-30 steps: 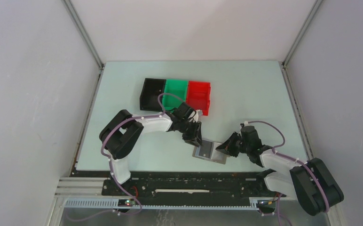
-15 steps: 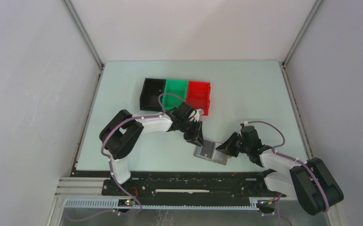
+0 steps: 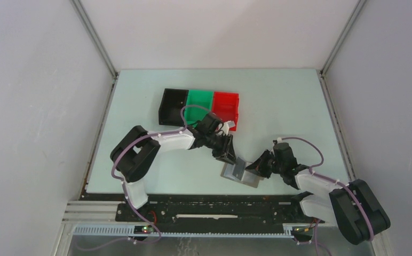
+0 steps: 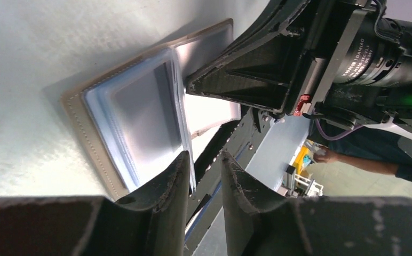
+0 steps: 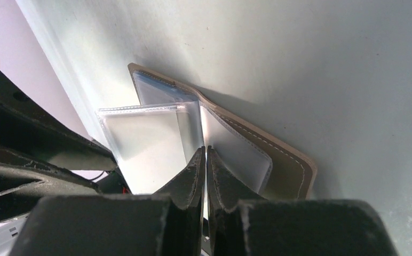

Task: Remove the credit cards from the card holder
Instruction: Remove the credit card from the card holder.

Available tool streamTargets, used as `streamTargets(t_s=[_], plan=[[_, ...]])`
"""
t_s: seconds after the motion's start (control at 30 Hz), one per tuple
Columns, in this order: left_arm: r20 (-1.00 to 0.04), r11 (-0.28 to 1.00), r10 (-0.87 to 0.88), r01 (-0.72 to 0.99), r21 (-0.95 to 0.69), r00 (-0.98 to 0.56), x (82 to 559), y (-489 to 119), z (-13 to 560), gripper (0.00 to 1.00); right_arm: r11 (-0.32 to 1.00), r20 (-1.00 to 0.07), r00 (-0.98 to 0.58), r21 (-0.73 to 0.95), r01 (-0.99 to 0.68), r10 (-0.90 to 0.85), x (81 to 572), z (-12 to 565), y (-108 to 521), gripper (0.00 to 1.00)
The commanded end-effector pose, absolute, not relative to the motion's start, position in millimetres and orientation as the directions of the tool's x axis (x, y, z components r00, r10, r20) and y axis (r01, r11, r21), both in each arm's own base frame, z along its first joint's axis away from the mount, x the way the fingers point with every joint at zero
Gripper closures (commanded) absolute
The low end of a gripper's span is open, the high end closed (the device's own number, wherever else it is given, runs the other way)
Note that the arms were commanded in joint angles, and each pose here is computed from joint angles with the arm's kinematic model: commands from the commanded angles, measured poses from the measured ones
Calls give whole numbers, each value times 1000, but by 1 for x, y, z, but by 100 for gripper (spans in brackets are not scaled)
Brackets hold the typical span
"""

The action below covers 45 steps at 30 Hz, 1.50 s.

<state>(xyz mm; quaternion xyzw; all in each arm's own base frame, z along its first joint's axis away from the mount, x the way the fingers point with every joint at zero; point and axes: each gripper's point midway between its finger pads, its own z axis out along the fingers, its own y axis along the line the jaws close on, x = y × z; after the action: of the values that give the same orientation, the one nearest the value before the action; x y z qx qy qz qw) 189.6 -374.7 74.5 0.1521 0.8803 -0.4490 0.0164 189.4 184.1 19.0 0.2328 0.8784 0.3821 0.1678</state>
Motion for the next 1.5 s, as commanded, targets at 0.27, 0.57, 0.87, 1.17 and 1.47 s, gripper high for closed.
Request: streamTargets(t_s=[0.27, 0.57, 0.87, 1.17, 1.47], plan=[[-210, 415, 327, 340, -844, -921, 167, -403, 114, 67, 597, -157, -817, 758, 261, 556, 193, 29, 176, 90], [-209, 399, 350, 347, -849, -913, 162, -414, 114, 67, 593, -175, -789, 758, 273, 588, 191, 39, 160, 89], [-220, 377, 360, 357, -855, -907, 166, -428, 119, 67, 579, -193, -779, 775, 252, 597, 188, 51, 156, 86], [-215, 395, 359, 357, -846, -908, 169, -426, 112, 67, 555, -199, -811, 813, 177, 550, 186, 64, 168, 80], [-217, 581, 219, 305, -754, -951, 196, -388, 78, 64, 600, -163, -864, 778, 184, 477, 178, 48, 184, 80]])
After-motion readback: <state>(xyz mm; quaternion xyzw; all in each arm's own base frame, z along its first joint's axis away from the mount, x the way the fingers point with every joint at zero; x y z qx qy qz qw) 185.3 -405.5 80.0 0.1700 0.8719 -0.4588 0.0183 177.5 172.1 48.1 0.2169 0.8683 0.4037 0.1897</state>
